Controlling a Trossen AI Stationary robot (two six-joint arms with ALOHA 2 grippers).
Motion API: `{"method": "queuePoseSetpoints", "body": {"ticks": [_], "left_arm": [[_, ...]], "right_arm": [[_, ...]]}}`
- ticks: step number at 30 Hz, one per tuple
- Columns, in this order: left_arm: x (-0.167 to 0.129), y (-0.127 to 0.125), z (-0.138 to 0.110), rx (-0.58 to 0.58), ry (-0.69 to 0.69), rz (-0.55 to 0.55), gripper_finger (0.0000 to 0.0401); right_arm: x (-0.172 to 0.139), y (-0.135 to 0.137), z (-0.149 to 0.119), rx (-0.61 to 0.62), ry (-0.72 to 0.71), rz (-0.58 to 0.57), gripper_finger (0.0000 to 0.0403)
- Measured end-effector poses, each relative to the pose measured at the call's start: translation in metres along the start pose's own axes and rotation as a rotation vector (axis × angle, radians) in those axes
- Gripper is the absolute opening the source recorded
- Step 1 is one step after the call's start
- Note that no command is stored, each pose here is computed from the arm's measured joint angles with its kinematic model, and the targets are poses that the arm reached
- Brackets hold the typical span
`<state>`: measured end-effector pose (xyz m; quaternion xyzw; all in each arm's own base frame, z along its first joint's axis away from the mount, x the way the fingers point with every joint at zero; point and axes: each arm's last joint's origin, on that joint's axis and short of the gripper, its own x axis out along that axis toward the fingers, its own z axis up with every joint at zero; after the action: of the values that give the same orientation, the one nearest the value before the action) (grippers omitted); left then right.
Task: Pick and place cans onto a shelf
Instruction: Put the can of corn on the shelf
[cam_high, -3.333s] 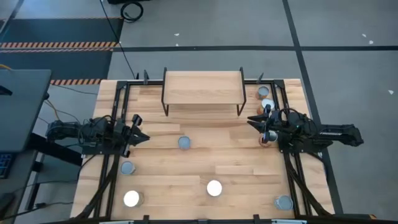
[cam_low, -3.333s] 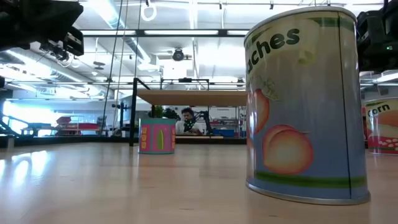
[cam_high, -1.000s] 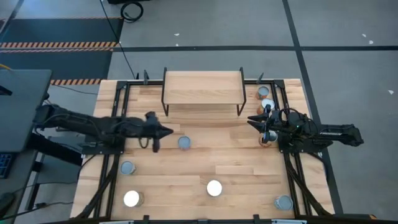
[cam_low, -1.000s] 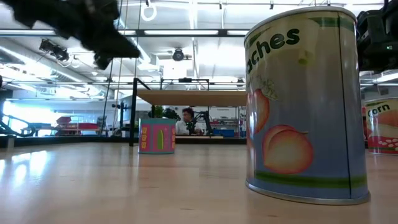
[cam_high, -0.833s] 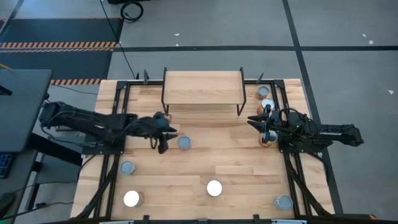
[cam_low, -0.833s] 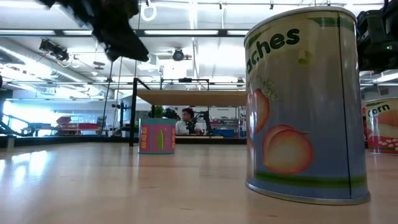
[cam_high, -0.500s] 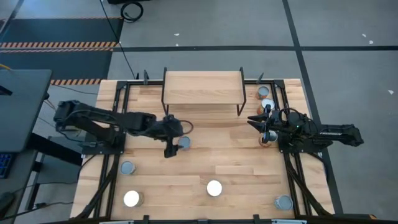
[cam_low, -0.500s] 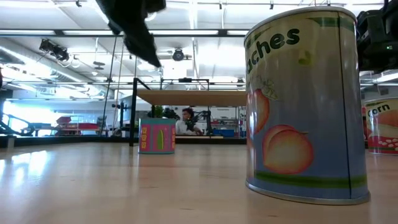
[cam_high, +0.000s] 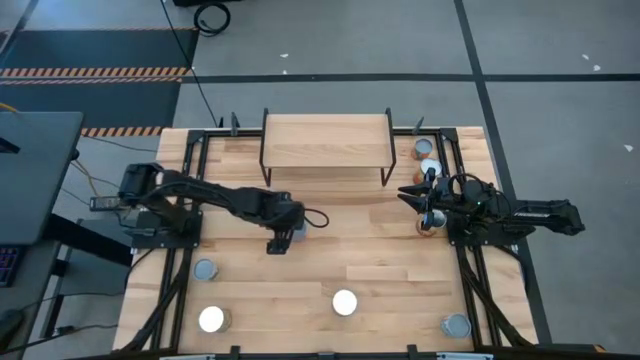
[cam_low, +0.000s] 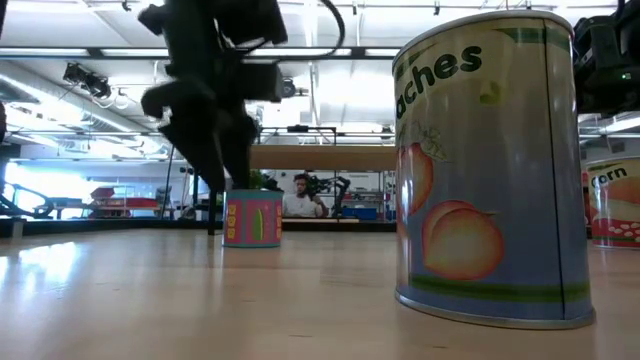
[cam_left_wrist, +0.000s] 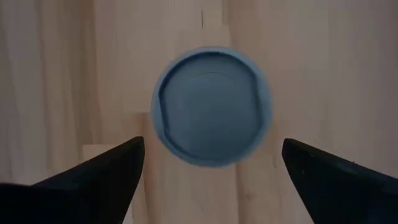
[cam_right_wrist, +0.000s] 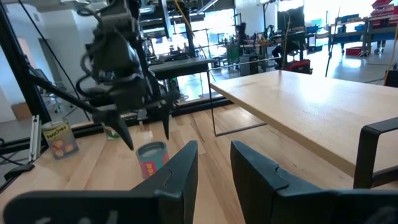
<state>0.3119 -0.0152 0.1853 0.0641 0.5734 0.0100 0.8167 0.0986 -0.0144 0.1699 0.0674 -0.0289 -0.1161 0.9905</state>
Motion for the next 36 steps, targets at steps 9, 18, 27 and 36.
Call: {"method": "queuePoseSetpoints", "body": {"ticks": [9,18,27,36], "left_arm": [[0.024,0.003,0.008,-0.017,-0.037,-0.051,0.0387],[0.033,0.000,0.009,-0.074,-0.026,-0.047,0.0341],[0.013,-0.001,0.017,-0.194,-0.025,-0.061,0.0284],[-0.099,0.022,0.072,-0.215,-0.146,-0.019,0.0284]], "right_arm": [[0.000,0.000,0.000,0.000,0.000,0.000,0.0103],[0.000,0.000,0.000,0.000,-0.004,0.001,0.0103],[0.000,0.000,0.000,0.000,-0.004,0.000,0.0103],[0.000,0.000,0.000,0.000,-0.002,0.000,0.0103]]}}
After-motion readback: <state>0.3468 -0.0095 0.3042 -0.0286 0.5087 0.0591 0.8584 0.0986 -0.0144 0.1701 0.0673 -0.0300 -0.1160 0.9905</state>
